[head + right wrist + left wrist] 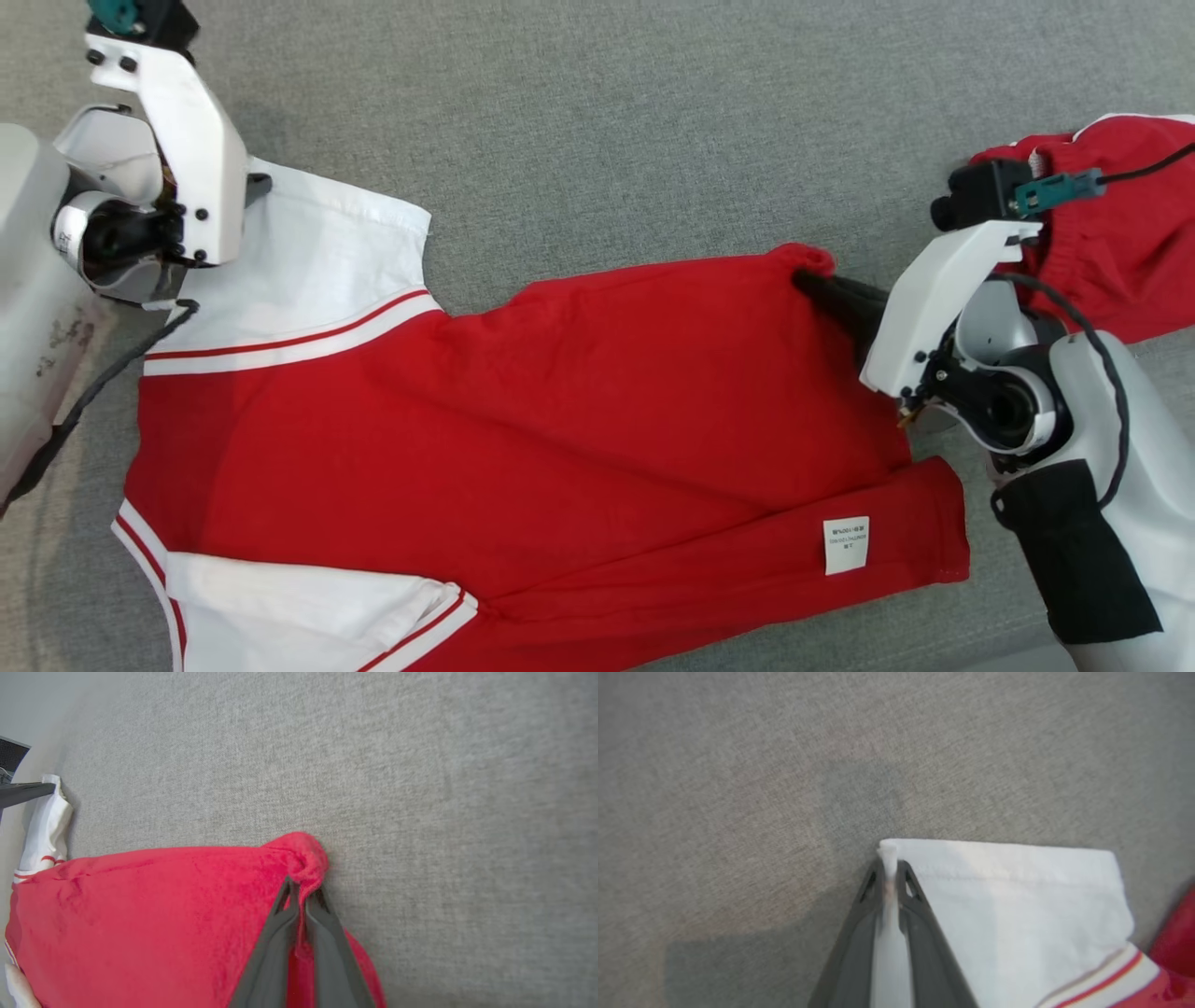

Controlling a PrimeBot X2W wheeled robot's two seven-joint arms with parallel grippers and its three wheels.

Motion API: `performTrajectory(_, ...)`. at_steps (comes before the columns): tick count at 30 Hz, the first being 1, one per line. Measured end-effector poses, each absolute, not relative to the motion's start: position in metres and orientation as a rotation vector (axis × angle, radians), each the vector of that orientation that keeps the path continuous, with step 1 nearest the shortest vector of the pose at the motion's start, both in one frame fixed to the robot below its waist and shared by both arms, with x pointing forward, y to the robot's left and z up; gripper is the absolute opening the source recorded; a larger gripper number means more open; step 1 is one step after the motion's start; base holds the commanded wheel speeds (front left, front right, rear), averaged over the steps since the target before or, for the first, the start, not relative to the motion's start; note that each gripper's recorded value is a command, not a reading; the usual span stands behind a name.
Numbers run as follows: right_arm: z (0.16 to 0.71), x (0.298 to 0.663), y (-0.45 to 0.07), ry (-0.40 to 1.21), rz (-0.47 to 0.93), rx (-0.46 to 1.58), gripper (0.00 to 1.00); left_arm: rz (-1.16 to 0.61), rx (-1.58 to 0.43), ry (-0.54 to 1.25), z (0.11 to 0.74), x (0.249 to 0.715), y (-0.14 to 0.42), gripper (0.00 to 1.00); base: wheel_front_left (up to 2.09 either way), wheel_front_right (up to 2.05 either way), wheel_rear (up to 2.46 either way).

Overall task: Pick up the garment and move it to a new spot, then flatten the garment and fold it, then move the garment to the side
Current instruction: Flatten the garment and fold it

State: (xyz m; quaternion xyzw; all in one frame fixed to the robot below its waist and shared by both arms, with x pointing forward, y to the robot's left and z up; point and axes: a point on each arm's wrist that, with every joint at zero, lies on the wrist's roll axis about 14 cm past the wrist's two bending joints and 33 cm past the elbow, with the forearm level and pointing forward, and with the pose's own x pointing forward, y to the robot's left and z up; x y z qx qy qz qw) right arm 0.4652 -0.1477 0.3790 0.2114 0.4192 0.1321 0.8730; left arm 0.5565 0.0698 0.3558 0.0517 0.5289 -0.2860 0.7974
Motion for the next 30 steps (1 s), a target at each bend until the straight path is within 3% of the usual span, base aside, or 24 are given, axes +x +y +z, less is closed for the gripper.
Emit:
performTrajectory(8, 0.400, 0.471, -0.148, 0.775, 0.277, 0.452, 0.00, -0.615, 0.085, 1.064, 0.382, 0.555, 0.068, 0.00, 0.00, 0.00, 0.00)
performTrajectory(20, 0.420, 0.452, -0.168, 0.701, 0.227, 0.455, 0.00, -0.603, 0.031, 0.986, 0.430, 0.525, 0.079, 0.00, 0.00, 0.00, 0.00)
performTrajectory(30, 0.438, 0.423, -0.170, 0.737, 0.273, 0.403, 0.00, -0.623, -0.001, 1.112, 0.457, 0.467, 0.094, 0.00, 0.00, 0.00, 0.00)
